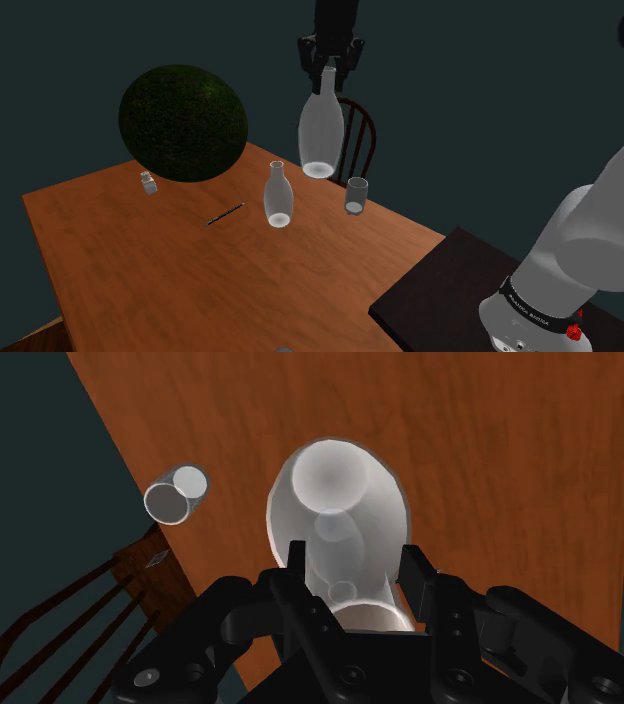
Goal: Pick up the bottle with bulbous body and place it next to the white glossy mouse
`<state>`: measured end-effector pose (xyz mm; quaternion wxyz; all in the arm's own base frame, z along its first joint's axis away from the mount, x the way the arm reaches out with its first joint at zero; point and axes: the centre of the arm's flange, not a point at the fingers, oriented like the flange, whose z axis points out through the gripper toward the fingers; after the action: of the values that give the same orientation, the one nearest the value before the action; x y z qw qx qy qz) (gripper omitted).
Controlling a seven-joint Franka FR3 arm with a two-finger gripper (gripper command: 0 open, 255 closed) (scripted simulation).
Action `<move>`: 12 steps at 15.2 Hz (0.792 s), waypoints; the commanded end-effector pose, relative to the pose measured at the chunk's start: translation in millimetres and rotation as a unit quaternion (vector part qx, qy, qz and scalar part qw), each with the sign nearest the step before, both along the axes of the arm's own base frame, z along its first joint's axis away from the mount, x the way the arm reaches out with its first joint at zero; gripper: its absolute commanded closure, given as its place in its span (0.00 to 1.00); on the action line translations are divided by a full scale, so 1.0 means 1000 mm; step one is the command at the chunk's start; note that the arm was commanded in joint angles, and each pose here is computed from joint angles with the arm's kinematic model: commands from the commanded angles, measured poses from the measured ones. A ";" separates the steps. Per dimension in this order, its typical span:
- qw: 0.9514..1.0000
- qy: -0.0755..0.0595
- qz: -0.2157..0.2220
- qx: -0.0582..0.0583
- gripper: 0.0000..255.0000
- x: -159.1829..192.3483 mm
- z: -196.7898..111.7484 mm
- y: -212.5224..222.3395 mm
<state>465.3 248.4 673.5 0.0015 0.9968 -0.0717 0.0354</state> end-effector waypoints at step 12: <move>1.000 0.000 -0.001 0.000 1.00 -0.056 -0.001 0.162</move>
<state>417.1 397.1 671.1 0.0015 0.9968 -0.0713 0.0352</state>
